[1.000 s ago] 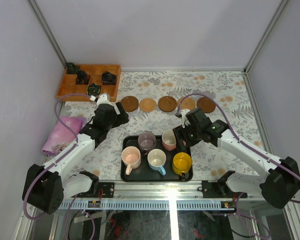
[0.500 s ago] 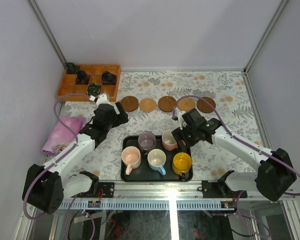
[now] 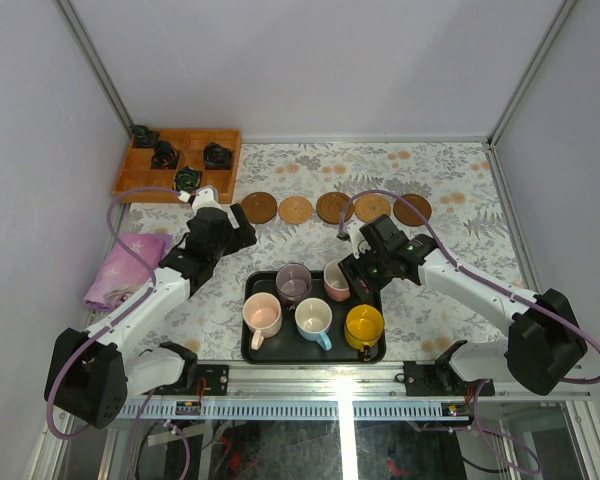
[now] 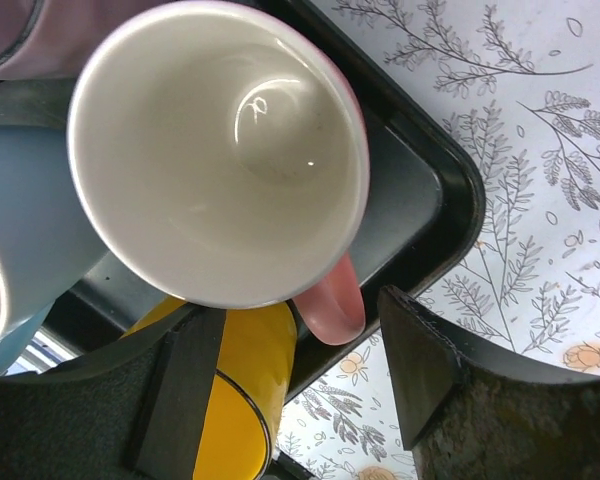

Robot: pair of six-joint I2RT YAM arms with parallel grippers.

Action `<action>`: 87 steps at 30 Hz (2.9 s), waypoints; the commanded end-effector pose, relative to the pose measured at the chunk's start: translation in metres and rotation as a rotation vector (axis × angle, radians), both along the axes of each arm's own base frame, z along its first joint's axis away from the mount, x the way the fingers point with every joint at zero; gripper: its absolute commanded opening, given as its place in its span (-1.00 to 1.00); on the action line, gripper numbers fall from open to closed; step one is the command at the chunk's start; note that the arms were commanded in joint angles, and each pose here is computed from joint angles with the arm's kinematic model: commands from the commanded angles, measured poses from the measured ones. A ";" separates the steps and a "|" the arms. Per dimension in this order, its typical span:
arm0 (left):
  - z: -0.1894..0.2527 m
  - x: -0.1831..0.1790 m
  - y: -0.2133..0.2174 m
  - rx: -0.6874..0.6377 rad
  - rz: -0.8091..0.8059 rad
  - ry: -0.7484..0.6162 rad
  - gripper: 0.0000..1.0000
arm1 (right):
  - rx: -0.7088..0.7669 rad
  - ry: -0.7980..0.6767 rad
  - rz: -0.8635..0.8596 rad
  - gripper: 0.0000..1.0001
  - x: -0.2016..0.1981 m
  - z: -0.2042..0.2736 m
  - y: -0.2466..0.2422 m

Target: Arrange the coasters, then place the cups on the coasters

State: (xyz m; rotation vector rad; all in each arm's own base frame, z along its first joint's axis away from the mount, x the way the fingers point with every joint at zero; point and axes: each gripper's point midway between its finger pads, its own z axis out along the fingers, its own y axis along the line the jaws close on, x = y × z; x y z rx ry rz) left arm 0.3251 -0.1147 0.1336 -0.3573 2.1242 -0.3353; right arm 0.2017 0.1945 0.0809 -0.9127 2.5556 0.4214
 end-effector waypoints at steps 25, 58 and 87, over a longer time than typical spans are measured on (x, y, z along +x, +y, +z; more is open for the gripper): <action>-0.001 0.005 0.002 0.026 0.011 -0.005 0.68 | 0.090 0.022 -0.048 0.18 -0.006 0.000 0.023; -0.007 0.005 0.002 0.033 0.014 0.016 0.70 | 0.069 -0.027 -0.038 -1.00 0.006 -0.004 0.024; -0.010 0.008 0.009 0.063 0.039 0.013 0.70 | -0.037 -0.730 -0.441 -1.00 0.142 0.129 -0.038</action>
